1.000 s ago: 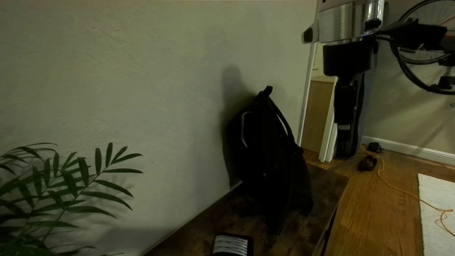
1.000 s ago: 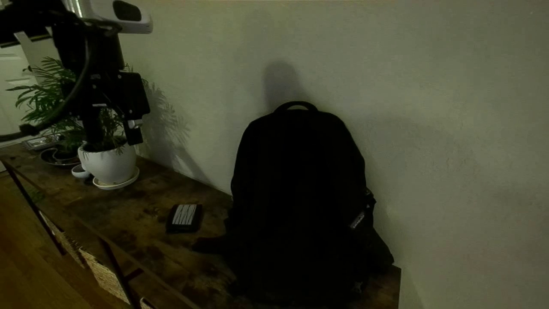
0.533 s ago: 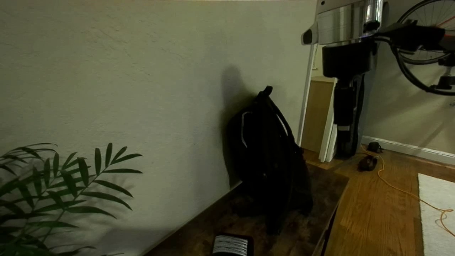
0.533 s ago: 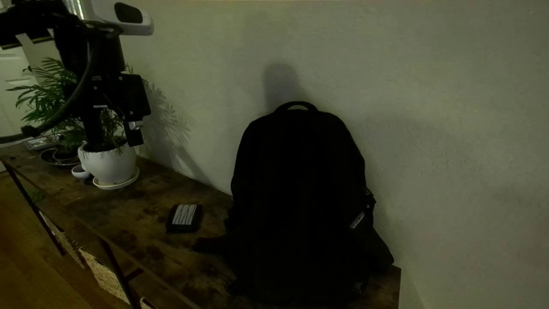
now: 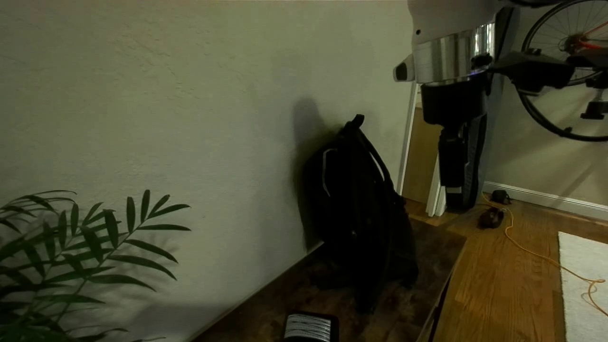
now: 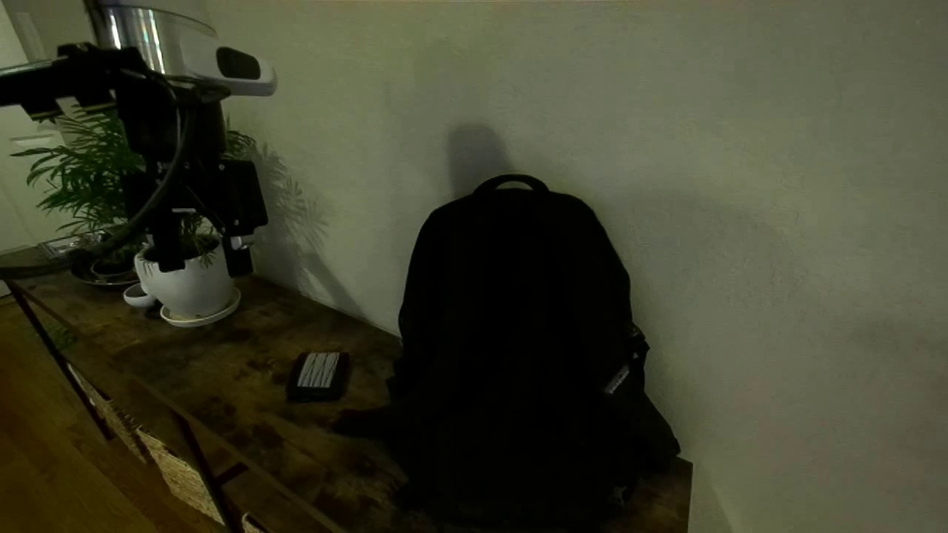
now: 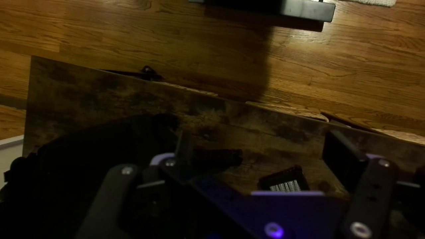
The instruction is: Put the object inside the black bag
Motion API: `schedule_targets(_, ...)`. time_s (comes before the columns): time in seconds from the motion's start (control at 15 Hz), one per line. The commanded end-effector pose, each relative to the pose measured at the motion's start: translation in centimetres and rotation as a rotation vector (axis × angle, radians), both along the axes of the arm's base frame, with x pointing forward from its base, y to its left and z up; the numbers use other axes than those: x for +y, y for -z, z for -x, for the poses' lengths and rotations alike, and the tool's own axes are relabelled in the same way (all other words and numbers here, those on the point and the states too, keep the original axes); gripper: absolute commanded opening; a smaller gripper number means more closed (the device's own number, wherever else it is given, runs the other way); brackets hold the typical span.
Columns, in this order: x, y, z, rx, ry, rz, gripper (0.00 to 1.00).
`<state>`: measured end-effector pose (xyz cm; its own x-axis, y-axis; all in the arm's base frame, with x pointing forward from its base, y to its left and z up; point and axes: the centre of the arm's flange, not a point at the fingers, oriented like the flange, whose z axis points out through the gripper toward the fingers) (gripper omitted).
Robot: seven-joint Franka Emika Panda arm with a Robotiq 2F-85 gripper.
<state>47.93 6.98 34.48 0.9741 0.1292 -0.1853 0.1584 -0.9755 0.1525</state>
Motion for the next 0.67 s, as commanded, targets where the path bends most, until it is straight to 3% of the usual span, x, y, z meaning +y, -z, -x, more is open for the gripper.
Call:
schedule_targets(0.0, 0.9, 1.5, -1.3, -0.003, 0.000, 0.014, 1.00)
schedule_targets(0.33, 2.1, 3.6, -2.3, 0.014, -0.016, 0.020, 1.00)
schedule_targets(0.6, 3.8, 5.4, -2.2, -0.022, -0.031, 0.053, 1.00)
